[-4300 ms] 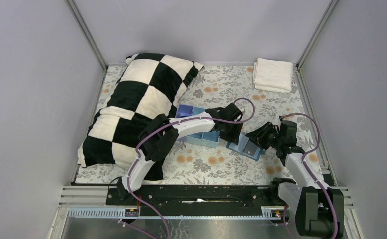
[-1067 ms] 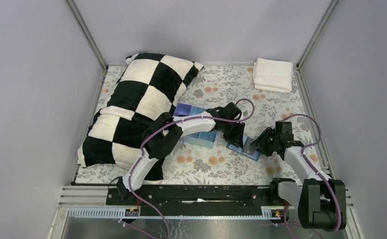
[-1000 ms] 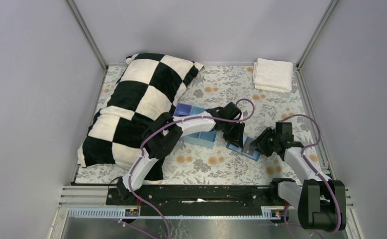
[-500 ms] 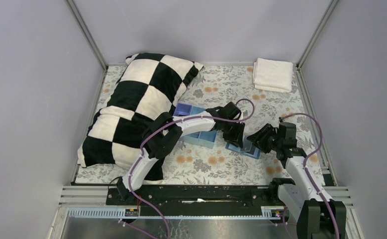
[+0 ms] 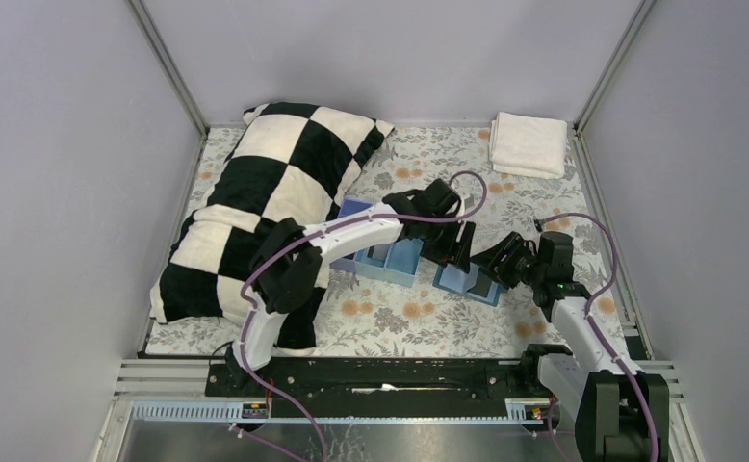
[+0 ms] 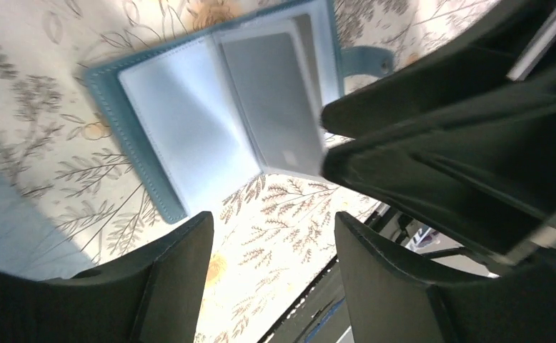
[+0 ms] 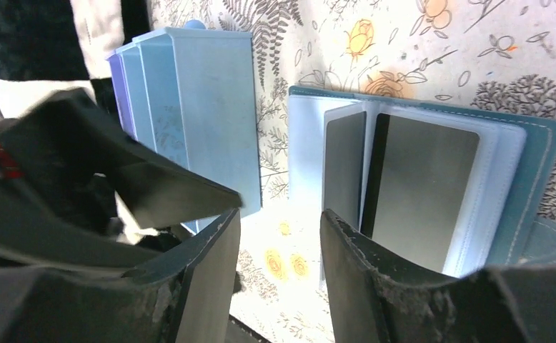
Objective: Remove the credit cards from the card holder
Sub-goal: Remove the credit card from the card holder.
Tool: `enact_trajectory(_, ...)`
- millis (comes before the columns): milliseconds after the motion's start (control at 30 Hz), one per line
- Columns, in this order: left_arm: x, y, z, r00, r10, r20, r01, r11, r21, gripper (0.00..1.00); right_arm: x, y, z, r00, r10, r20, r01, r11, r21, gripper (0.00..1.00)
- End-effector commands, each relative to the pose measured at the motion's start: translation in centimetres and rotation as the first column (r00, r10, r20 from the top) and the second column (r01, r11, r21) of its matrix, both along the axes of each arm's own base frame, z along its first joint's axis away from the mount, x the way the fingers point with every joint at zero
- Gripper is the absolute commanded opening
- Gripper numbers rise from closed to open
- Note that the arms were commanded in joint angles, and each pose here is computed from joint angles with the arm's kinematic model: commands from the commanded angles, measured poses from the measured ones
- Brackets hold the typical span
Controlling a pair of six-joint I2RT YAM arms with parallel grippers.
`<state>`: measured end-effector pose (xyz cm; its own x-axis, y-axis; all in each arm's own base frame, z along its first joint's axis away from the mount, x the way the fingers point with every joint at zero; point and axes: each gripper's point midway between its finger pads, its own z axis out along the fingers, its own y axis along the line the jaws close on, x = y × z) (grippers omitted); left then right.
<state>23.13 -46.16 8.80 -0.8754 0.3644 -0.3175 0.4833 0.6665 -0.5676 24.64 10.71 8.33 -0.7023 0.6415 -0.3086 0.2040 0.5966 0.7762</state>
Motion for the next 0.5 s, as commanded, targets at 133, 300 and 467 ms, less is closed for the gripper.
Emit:
enact_trajectory(133,3.9,2.2,8.6,0.972,0.138,0.189,-0.117,0.986,-0.117,0.68,2.0,1.3,1.5,0.997,0.050,0.057,-0.054,0.996,0.070,0.53)
enact_trajectory(300,4.4,2.6,8.9,0.969,0.160,0.191,-0.137,0.982,-0.129,0.68,2.6,2.4,0.4,0.997,0.069,0.021,-0.071,0.994,0.084,0.55)
enact_trajectory(467,4.1,2.1,8.8,0.975,0.146,0.169,-0.121,0.982,-0.146,0.68,2.9,3.4,-0.6,0.996,0.089,-0.002,-0.088,0.993,0.085,0.57)
